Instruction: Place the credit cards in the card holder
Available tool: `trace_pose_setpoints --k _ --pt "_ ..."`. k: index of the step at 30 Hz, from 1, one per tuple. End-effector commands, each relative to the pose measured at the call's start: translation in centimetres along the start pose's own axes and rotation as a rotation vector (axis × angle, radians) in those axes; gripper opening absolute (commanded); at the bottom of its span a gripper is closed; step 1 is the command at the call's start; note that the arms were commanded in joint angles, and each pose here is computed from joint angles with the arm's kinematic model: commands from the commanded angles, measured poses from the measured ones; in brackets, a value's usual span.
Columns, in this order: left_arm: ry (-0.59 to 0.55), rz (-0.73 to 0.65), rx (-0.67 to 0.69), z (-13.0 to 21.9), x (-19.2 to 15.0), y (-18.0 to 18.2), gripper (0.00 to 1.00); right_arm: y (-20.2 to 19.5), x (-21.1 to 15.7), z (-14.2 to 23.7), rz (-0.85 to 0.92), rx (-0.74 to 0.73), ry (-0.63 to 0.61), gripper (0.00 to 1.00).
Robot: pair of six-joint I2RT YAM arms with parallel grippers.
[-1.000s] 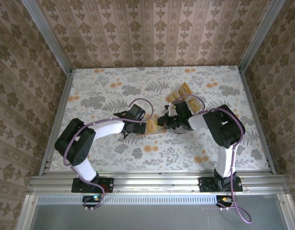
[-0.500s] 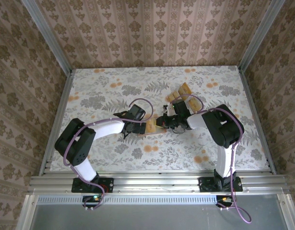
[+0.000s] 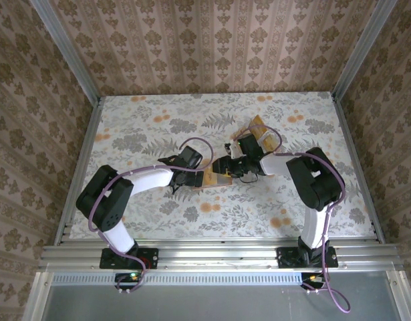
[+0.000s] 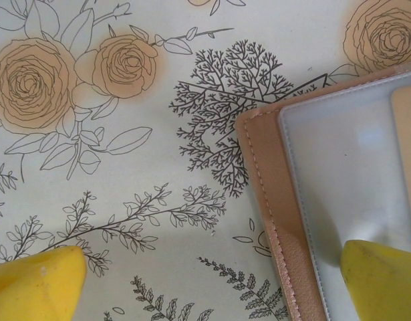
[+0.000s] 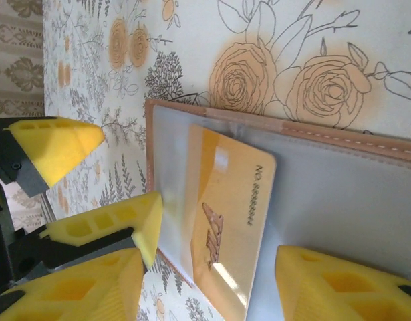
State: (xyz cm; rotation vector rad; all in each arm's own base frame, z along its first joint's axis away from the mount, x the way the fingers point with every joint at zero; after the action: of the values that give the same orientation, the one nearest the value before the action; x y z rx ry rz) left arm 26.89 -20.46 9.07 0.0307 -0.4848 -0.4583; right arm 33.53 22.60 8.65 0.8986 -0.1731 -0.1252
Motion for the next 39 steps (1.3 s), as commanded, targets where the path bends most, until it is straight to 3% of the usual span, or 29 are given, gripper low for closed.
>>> trace_pose_setpoints --k 1,7,10,19,26,39 --pt "0.07 0.003 0.029 -0.5 -1.7 0.8 0.99 -1.1 -0.2 0.9 -0.011 -0.125 -0.007 0.62" --pt "0.059 0.008 0.023 -0.5 -1.5 0.9 0.99 0.0 0.0 1.9 0.018 -0.129 -0.024 0.66" --pt "0.041 0.023 0.009 -0.2 -1.0 1.2 0.98 0.3 0.0 2.2 0.024 -0.133 -0.028 0.61" --pt "-0.022 0.047 -0.035 1.4 0.9 2.0 1.0 0.5 -0.1 2.3 0.069 -0.234 -0.031 0.16" --pt "-0.042 0.077 -0.013 2.3 0.8 3.4 1.0 1.2 -0.2 1.6 0.125 -0.322 -0.022 0.1" --pt "0.084 0.09 0.096 0.6 -2.6 5.6 1.0 0.8 -0.2 -0.7 0.15 -0.418 0.013 0.06"
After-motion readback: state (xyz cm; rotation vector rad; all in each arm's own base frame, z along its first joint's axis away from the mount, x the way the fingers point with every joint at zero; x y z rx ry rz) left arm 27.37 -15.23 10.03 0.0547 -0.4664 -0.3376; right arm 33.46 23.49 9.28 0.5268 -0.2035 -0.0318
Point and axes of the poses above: each hand's point on the last joint's axis, 136 mm out from that joint toward the fingers, its own z axis back along the fingers, its own y axis along the line the jaws close on, x = y × z, the point moved 7 cm from there along z, back along the fingers, and after that the axes turned 13 degrees about -z, right-handed, at the moved point
